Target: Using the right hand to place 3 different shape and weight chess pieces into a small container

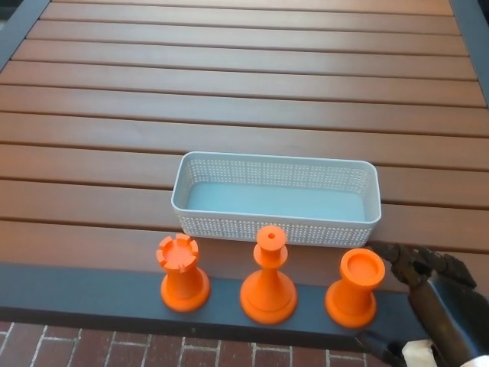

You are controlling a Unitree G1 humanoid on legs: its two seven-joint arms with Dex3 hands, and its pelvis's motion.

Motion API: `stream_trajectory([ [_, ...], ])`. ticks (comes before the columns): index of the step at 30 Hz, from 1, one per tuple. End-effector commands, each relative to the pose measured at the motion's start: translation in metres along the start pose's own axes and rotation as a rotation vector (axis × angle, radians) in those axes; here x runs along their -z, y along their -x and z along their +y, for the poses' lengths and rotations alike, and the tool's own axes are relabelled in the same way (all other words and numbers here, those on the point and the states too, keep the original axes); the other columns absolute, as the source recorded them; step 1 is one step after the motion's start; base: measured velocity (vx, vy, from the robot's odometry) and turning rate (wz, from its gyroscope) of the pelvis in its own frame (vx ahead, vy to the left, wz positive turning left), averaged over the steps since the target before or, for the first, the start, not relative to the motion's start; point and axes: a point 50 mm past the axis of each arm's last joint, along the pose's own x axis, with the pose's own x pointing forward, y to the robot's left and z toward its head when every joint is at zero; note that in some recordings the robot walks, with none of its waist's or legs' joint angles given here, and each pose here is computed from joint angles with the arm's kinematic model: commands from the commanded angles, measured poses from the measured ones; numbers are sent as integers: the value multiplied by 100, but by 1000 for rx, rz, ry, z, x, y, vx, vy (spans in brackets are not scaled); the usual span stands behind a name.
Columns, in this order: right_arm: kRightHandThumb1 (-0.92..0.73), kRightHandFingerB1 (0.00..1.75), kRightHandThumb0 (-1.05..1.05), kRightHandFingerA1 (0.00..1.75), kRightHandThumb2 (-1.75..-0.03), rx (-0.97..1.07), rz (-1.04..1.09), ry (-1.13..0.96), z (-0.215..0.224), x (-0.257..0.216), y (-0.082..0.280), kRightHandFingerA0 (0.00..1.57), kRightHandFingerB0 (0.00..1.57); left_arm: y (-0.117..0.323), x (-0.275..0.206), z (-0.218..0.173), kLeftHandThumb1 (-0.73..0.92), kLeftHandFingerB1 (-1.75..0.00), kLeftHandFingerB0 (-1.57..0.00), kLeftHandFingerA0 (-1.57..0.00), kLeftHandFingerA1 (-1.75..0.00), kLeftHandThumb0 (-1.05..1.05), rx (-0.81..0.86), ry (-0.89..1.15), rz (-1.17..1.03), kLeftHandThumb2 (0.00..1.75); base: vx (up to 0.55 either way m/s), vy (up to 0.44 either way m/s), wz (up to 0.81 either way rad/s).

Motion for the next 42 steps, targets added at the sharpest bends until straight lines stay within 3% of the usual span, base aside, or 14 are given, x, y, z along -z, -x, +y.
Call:
stream_trajectory([
  [1, -50, 43, -91, 62, -86, -49, 142, 127, -4, 16, -3, 0, 0, 8, -4, 0, 26, -113, -110, -130, -131, -14, 35, 65, -63, 155, 0, 0, 0],
  [4, -50, 43, -91, 62, -86, -51, 149, 130, -5, 15, -3, 0, 0, 9, -4, 1, 26, -113, -110, -130, -131, -14, 38, 68, -62, 155, 0, 0, 0],
  [5, -67, 34, -85, 26, -45, -45, 172, 122, -3, 20, -4, 0, 0, 9, -2, 1, 25, -113, -112, -131, -132, -14, 38, 93, -45, 154, 0, 0, 0],
  [6, -67, 34, -85, 26, -45, -43, 179, 120, -3, 21, -5, 0, 0, 10, -2, 1, 25, -113, -112, -131, -132, -14, 39, 101, -41, 154, 0, 0, 0],
  [7, -64, 46, -78, 22, -48, -40, 180, 122, -1, 21, -6, 0, 0, 8, 0, 2, 45, -111, -114, -136, -127, -8, 37, 93, -31, 123, 0, 0, 0],
  [12, -59, 62, -85, 0, -59, -42, 145, 120, 0, 15, -8, 0, 0, 8, 0, 1, 46, -111, -114, -135, -126, -8, 47, 98, -30, 123, 0, 0, 0],
  [17, -60, 74, -86, 19, -59, -54, 87, 98, 5, 3, -9, 0, 0, 8, -2, 1, 26, -114, -113, -133, -130, -13, 59, 78, -58, 155, 0, 0, 0],
  [19, -64, 77, -87, 65, -55, -64, 48, 97, 7, -8, -8, 0, 0, 11, -3, -1, 27, -116, -112, -131, -132, -13, 56, 92, -52, 157, 0, 0, 0],
  [24, -62, 82, -84, 70, -57, -68, 30, 97, 10, -13, -6, 0, 0, 14, -1, -1, 26, -118, -110, -127, -135, -11, 61, 111, -29, 155, 0, 0, 0],
  [26, -60, 83, -84, 73, -57, -71, 35, 90, 10, -13, -7, 0, 0, 15, -1, -2, 46, -113, -113, -135, -128, -9, 61, 111, -31, 125, 0, 0, 0],
  [27, -60, 87, -85, 75, -57, -71, 40, 89, 10, -12, -8, 0, 0, 15, -1, -2, 22, -121, -110, -124, -136, -14, 58, 107, -23, 159, 0, 0, 0],
  [30, -59, 89, -85, 75, -56, -70, 57, 81, 10, -10, -9, 0, 0, 15, -2, -2, 20, -124, -109, -124, -139, -12, 57, 99, -25, 163, 0, 0, 0],
  [31, -40, 71, -81, 82, -88, -67, 66, 74, 10, -9, -9, 0, 3, 17, -2, -3, 20, -124, -109, -124, -140, -12, 62, 102, -25, 163, 0, 0, 0],
  [42, -48, 81, -85, 89, -86, -24, 99, 18, 16, -13, -12, 0, 8, 19, -1, -4, 20, -128, -112, -131, -137, -10, 78, 103, -16, 168, 0, 0, 0],
])
